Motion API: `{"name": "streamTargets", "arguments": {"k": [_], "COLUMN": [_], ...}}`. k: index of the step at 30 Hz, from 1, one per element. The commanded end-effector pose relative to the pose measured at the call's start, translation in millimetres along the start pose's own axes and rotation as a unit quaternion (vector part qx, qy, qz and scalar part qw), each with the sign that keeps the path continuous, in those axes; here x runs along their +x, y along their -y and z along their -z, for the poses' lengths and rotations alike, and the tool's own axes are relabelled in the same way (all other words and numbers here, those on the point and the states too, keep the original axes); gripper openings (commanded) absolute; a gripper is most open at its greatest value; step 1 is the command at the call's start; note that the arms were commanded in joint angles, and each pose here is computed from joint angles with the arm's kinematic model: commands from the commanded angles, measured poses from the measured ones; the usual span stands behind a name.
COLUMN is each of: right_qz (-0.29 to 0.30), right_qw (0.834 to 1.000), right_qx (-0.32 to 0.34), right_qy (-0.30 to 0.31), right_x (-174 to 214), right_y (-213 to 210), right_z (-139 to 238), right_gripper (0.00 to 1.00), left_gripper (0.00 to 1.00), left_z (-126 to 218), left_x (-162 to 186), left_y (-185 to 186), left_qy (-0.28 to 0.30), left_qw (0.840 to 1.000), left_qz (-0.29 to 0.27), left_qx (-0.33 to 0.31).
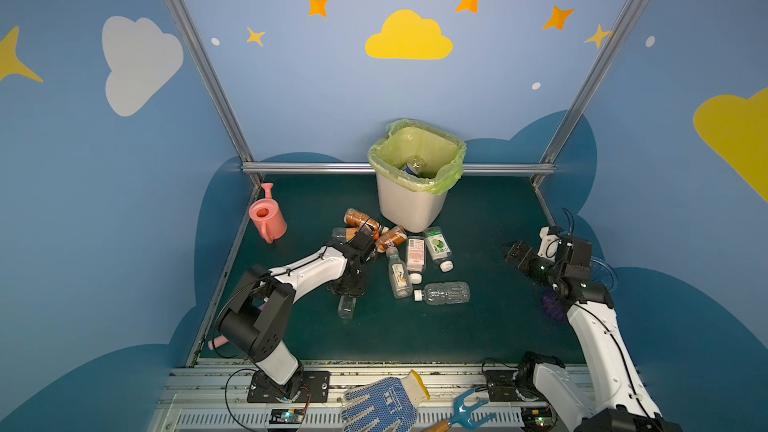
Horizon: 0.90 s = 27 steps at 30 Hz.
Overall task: Throw the plastic bottles in the bin
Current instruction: 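Lift the clear bottle with the left gripper up toward the bin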
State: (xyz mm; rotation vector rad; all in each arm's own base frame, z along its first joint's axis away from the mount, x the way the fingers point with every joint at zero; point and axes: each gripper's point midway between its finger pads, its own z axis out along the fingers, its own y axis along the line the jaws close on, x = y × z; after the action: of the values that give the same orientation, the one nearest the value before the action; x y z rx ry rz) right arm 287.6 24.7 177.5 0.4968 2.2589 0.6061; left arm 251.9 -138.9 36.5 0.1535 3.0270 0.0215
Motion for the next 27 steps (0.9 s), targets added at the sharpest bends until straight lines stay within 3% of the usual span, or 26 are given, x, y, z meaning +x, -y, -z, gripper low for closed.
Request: {"name": "streamTargets", "arguments": {"k": [1, 5, 7, 9, 11, 15, 17, 19, 20, 21, 25, 26, 27], "right_qz": [-0.001, -0.003, -0.001, 0.001, 0.003, 0.004, -0.001, -0.002, -0.003, 0.0, 0.005, 0.003, 0.003], "right_qw": [1.0, 1.0, 1.0, 1.0, 1.0, 0.999, 0.999, 0.999, 0.999, 1.0, 0.999, 0.999, 0.999], "right_qx": [-0.001, -0.001, -0.001, -0.001, -0.01, -0.041, -0.045, -0.036, -0.032, -0.028, -0.037, -0.038, -0.04], "right_qy": [-0.012, -0.01, -0.01, -0.008, -0.012, -0.018, -0.018, -0.011, -0.005, 0.004, 0.008, -0.001, -0.01], "right_x": [7.8, 5.7, 2.8, -2.7, -6.5, -8.2, -6.6, -5.9, -6.7, -7.8, -7.9, -6.6, -4.9], "right_y": [2.4, 2.7, 1.4, -0.2, -5.4, -17.2, -18.6, -15.5, -13.9, -12.5, -15.1, -16.2, -17.0], "right_z": [0.8, -1.0, -2.4, -3.8, -5.0, -6.8, -5.8, -2.8, -0.9, 0.7, 1.4, 0.5, 0.4], "right_gripper": [0.98, 0.98, 0.98, 0.98, 0.98, 0.98, 0.97, 0.98, 0.98, 0.98, 0.98, 0.98, 0.98], "left_gripper": [0.3, 0.3, 0.29, 0.29, 0.31, 0.34, 0.35, 0.37, 0.38, 0.38, 0.42, 0.43, 0.46], "left_z": [23.6, 62.5, 103.9, 173.3, 253.9, 419.4, 466.5, 489.3, 488.1, 477.5, 385.5, 368.0, 354.7], "left_x": [-11.5, -30.1, -48.1, -75.7, -101.5, -129.7, -141.1, -159.1, -174.1, -192.9, -263.8, -274.4, -283.9], "left_y": [2.2, 1.9, -1.2, -10.6, -18.0, -33.5, -27.8, -12.1, -0.9, 13.4, 93.3, 105.4, 114.1], "left_qy": [0.037, 0.094, 0.147, 0.241, 0.361, 0.566, 0.612, 0.636, 0.634, 0.62, 0.489, 0.458, 0.438], "left_qw": [0.999, 0.992, 0.983, 0.963, 0.925, 0.812, 0.774, 0.748, 0.746, 0.753, 0.84, 0.857, 0.865], "left_qz": [0.019, 0.052, 0.06, 0.07, 0.063, 0.065, 0.057, 0.044, 0.041, 0.039, 0.0, -0.001, 0.009], "left_qx": [0.032, 0.073, 0.088, 0.094, 0.105, 0.129, 0.152, 0.185, 0.201, 0.215, 0.236, 0.234, 0.244]}}
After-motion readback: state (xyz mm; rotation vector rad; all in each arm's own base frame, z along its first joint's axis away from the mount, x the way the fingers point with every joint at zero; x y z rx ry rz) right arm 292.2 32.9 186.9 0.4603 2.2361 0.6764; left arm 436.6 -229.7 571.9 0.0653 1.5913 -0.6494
